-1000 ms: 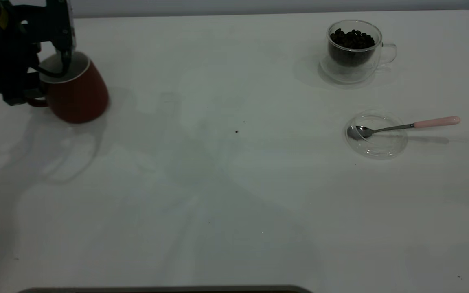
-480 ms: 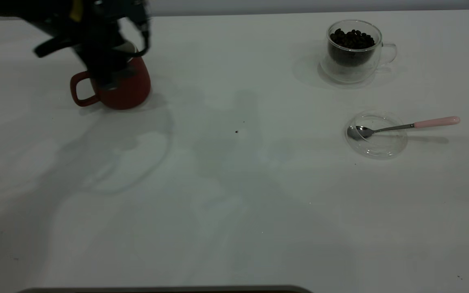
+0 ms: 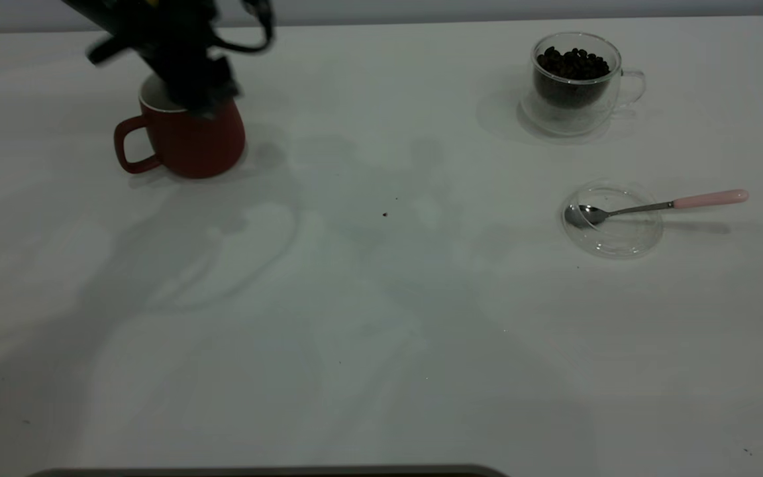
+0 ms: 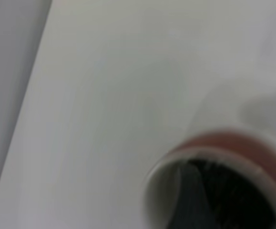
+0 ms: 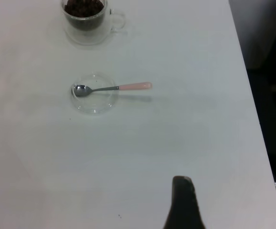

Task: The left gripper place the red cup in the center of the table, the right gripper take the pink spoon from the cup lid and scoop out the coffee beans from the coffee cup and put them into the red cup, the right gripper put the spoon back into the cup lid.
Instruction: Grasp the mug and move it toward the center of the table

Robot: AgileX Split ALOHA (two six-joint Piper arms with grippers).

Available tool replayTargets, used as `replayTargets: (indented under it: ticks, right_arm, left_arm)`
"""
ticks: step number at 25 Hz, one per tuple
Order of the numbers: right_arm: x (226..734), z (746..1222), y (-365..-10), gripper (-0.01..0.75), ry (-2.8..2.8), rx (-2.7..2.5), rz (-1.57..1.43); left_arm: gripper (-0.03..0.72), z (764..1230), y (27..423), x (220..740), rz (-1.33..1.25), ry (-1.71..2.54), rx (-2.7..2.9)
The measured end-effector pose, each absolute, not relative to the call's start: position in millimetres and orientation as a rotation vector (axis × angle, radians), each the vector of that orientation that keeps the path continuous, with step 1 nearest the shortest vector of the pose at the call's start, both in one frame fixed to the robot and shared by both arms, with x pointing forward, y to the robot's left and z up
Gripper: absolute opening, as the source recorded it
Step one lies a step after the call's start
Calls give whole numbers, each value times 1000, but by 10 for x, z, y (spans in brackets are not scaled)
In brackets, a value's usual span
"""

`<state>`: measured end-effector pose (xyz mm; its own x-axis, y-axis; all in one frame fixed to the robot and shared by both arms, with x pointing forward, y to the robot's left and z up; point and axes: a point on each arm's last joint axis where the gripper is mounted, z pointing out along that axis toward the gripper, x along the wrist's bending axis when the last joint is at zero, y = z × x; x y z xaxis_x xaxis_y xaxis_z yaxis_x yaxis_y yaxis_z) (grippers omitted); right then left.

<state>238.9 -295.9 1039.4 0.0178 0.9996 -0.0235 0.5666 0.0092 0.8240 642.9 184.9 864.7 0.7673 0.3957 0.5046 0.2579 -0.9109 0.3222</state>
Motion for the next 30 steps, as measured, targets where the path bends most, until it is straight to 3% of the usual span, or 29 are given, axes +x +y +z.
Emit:
replayTargets:
  ticks: [8,14,24,30]
  right_arm:
    - [2389,10394,-2959,591,1625,1634,830]
    - [2389,10394,-2959,591,1625,1634,830]
    - [2389,10394,-2959,591,1625,1634,830]
    - [2389,10394,-2959,591,1625,1634,830]
  left_arm:
    - [588,8657,2421,6517,930,402,2953]
    - [588,8441,2583,6636,940,275,2987]
    - [588,8220,2444,6799,957,94,2944]
    - [588,8233,2093,6761,948,32,2857]
